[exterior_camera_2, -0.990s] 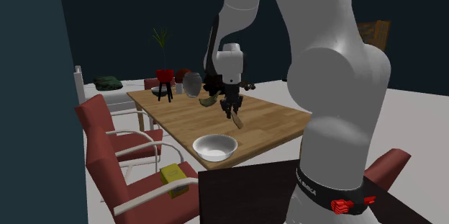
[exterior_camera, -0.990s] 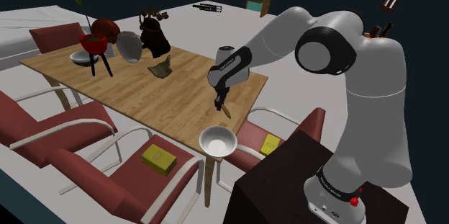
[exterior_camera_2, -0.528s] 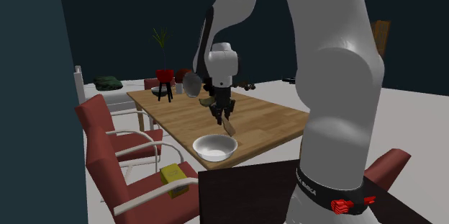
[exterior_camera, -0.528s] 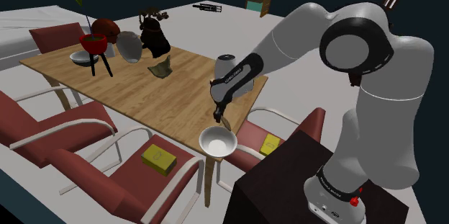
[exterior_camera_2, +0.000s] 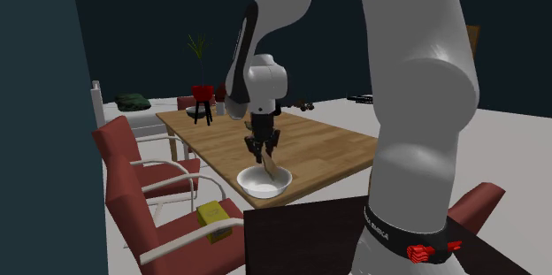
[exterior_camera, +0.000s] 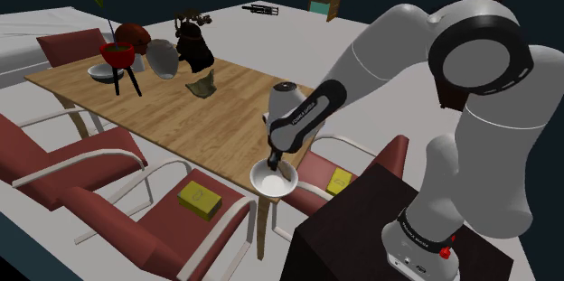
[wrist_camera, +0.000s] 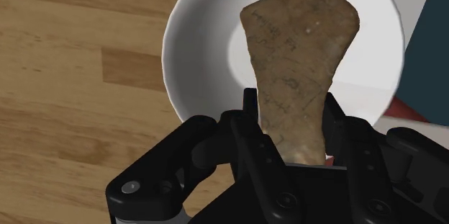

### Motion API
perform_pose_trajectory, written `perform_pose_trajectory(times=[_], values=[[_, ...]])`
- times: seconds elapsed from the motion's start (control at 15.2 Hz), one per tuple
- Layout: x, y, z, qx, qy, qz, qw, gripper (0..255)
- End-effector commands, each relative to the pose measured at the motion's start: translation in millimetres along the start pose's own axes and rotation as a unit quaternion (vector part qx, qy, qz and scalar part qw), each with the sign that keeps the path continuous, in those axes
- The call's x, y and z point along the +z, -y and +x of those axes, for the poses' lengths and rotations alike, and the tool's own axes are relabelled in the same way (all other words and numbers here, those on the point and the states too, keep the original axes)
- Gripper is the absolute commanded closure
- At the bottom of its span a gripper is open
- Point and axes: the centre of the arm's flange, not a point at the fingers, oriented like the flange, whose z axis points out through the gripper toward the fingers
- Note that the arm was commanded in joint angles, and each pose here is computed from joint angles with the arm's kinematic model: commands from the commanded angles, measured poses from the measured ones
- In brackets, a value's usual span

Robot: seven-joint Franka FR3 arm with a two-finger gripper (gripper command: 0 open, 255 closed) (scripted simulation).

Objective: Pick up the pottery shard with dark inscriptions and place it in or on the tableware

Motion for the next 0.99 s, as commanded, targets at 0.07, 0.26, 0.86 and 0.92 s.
perform_pose_trajectory(times=[0.07, 0.26, 0.86, 0.92], values=[[15.1, 2.4, -0.1, 0.0, 0.0, 0.0, 1.0, 255], [31.0, 2.8, 0.0, 0.0, 0.0, 0.0, 1.0, 255], [65.7, 3.6, 0.3, 0.0, 0.0, 0.0, 1.0, 255], [65.7, 3.6, 0.3, 0.0, 0.0, 0.0, 1.0, 255]])
